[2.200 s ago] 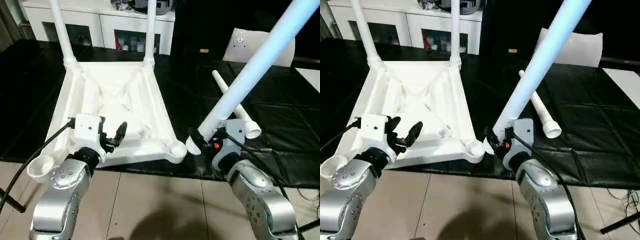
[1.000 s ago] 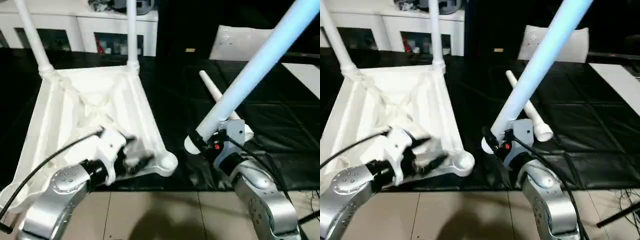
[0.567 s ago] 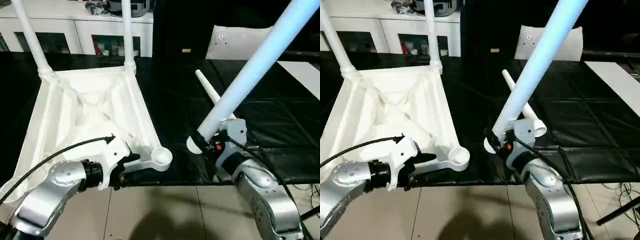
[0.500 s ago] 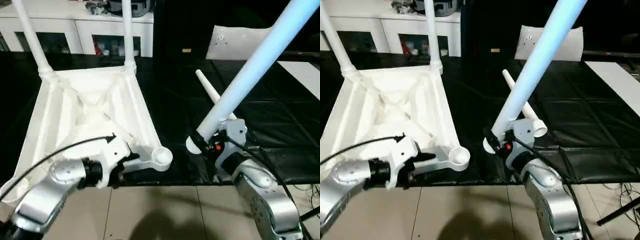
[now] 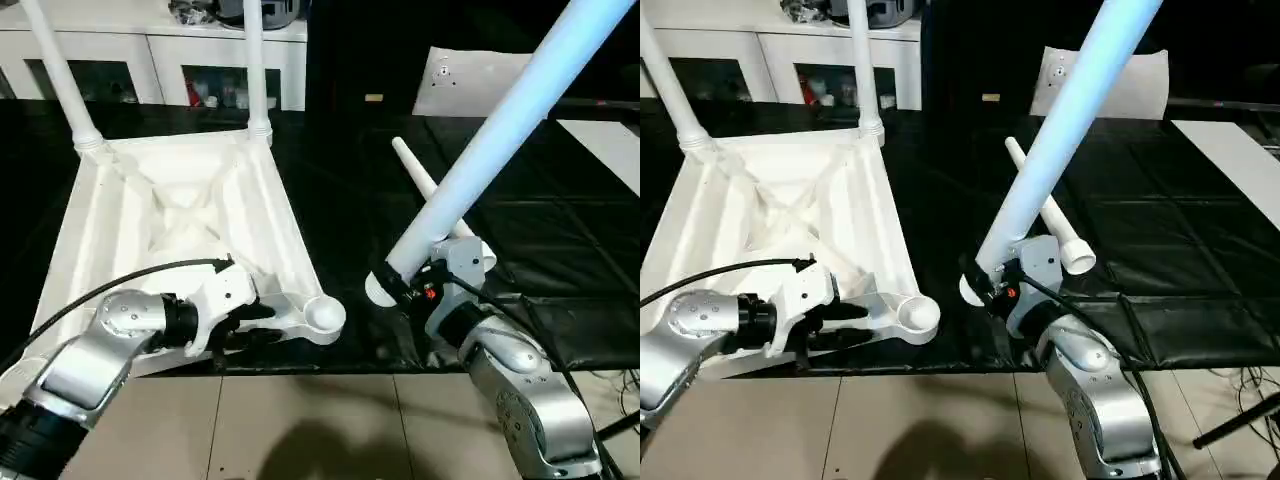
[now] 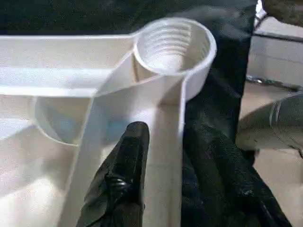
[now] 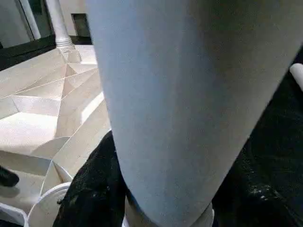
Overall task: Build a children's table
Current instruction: Move to table, then insert table leg to table base
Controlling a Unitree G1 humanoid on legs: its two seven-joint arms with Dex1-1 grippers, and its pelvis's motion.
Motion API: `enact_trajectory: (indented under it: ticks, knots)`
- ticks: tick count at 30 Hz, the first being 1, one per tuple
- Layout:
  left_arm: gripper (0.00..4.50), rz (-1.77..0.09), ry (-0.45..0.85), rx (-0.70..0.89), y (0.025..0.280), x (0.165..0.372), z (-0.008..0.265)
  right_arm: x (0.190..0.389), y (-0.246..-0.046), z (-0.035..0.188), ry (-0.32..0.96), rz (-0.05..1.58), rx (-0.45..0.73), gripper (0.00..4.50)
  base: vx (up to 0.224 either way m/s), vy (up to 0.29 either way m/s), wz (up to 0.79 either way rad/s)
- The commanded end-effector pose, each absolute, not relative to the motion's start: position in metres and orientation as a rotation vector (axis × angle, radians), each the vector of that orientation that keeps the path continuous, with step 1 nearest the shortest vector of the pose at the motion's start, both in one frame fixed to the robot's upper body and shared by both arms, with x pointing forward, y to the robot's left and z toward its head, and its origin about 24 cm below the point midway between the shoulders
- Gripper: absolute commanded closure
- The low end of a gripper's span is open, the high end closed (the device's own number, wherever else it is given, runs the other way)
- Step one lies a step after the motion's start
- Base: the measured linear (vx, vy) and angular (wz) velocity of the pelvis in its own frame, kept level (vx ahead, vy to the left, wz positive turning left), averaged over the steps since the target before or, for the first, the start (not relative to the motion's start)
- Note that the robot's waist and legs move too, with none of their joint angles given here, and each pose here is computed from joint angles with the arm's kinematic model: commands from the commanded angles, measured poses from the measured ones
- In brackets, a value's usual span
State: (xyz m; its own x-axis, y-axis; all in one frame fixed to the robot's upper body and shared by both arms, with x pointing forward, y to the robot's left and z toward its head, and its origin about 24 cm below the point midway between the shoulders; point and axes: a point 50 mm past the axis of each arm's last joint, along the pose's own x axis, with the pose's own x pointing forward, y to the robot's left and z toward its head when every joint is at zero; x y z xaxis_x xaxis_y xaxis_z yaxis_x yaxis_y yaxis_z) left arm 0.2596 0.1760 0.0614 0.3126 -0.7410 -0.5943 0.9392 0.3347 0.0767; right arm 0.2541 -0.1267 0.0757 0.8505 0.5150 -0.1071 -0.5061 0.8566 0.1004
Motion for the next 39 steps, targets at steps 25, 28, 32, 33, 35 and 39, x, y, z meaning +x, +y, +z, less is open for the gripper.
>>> enact_trajectory:
  ticks: [25, 28, 32, 33, 35, 39]
  knots:
    - [4.5, -1.16, 0.44, 0.509, 0.176, 0.285, 0.063, 0.269, -0.118, 0.071, 0.211, 0.575, 0.062, 2.59, 0.0, 0.0, 0.0]
    - [4.5, -1.21, 0.36, 0.516, 0.164, 0.296, 0.065, 0.274, -0.114, 0.074, 0.179, 0.623, 0.044, 2.59, 0.0, 0.0, 0.0]
    - [4.5, -1.272, 0.299, 0.518, 0.147, 0.303, 0.066, 0.277, -0.11, 0.077, 0.145, 0.659, 0.059, 2.59, 0.0, 0.0, 0.0]
    - [4.5, -1.28, 0.294, 0.516, 0.145, 0.304, 0.066, 0.277, -0.11, 0.077, 0.142, 0.664, 0.06, 2.59, 0.0, 0.0, 0.0]
    - [4.5, -1.338, 0.262, 0.494, 0.13, 0.308, 0.067, 0.276, -0.106, 0.076, 0.152, 0.712, 0.063, 2.59, 0.0, 0.0, 0.0]
    - [4.5, -1.384, 0.284, 0.461, 0.12, 0.31, 0.063, 0.276, -0.106, 0.068, 0.212, 0.776, 0.076, 2.59, 0.0, 0.0, 0.0]
